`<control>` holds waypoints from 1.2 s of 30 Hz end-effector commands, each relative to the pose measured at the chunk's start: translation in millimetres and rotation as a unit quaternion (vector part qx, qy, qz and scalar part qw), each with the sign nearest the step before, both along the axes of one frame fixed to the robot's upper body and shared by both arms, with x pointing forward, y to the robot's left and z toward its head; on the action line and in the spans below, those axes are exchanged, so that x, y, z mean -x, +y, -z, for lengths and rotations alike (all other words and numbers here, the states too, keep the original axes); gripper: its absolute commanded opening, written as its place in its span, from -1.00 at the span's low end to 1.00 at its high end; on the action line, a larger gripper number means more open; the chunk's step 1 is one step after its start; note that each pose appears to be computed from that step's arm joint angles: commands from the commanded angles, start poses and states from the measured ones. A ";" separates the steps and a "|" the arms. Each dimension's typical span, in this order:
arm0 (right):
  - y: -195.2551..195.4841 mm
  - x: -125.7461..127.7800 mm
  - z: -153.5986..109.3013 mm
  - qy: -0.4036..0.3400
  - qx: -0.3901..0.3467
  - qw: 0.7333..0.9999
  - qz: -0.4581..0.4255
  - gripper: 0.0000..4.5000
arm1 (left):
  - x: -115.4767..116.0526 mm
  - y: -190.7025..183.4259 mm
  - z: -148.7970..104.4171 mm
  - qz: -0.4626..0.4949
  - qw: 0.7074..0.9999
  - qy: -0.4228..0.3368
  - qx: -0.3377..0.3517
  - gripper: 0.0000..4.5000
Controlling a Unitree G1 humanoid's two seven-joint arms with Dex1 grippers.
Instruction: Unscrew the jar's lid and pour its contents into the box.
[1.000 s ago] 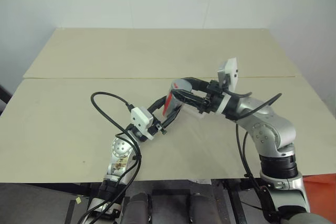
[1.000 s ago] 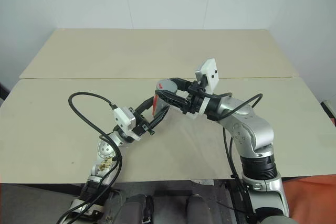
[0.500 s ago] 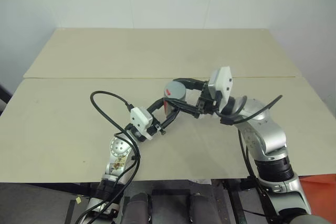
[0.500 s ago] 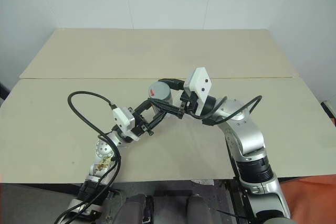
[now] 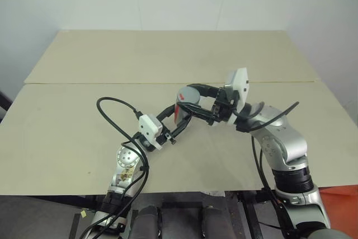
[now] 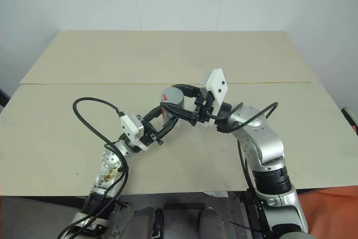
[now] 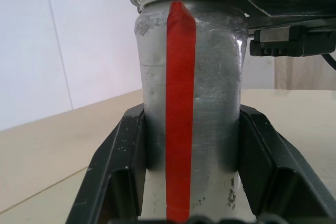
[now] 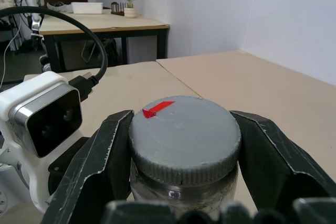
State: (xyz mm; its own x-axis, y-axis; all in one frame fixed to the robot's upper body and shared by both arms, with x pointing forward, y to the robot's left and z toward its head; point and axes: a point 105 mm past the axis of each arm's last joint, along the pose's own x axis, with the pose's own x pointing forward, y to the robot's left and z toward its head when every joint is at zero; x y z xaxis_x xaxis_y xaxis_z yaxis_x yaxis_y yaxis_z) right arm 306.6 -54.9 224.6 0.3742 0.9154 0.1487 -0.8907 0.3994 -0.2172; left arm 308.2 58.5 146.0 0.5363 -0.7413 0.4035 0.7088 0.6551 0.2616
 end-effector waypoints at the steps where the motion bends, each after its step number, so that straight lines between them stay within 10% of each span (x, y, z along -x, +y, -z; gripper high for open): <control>1: 5.2 12.1 -17.7 -0.026 -0.020 0.999 -0.033 0.24 | 0.7 -4.2 -2.2 0.005 1.000 -0.005 -0.002 -0.09; 6: 5.3 7.5 -17.4 -0.046 -0.013 0.999 0.000 0.95 | 1.4 -4.2 -2.9 0.006 1.000 -0.006 -0.001 -0.09; 29: -3.8 4.5 -11.6 -0.026 -0.004 1.000 0.009 0.95 | -2.5 -2.8 -6.1 -0.001 1.000 -0.003 0.018 -0.09; 36: -3.0 3.7 -10.6 -0.031 0.003 0.999 0.016 0.41 | -2.9 -4.1 -6.6 -0.002 1.000 -0.002 0.023 -0.09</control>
